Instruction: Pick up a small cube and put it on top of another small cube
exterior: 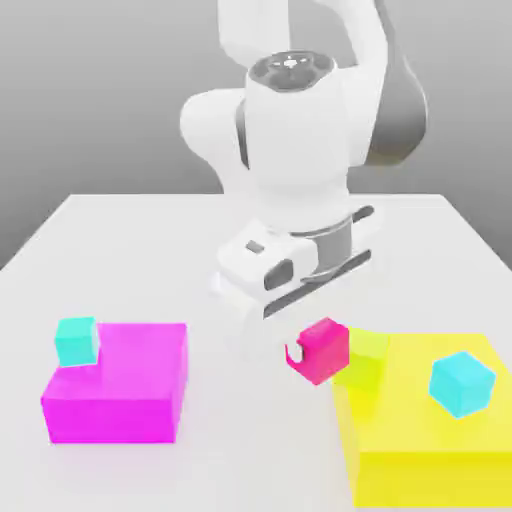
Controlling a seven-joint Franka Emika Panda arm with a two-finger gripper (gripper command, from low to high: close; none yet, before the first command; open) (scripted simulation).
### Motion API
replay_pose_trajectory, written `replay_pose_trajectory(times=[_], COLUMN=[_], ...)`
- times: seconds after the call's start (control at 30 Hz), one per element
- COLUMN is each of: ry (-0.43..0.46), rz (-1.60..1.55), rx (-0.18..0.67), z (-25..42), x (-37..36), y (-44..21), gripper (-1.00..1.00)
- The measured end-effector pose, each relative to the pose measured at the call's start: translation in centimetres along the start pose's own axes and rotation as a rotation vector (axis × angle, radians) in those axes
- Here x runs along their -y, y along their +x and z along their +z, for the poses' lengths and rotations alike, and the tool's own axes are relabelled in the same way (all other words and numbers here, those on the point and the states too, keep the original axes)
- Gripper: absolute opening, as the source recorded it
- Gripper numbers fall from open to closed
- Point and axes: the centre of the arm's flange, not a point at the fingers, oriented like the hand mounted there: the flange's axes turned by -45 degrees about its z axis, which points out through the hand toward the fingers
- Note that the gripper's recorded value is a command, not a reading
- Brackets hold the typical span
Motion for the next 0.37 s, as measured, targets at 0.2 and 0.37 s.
replay_pose_trajectory(times=[0.2,0.37], ry=[-0.089,-0.093], rz=[-0.109,-0.112], rx=[0.024,0.026], z=[0.8,4.2], x=[6.3,6.2], y=[-0.2,-0.4], gripper=[-1.0,1.0])
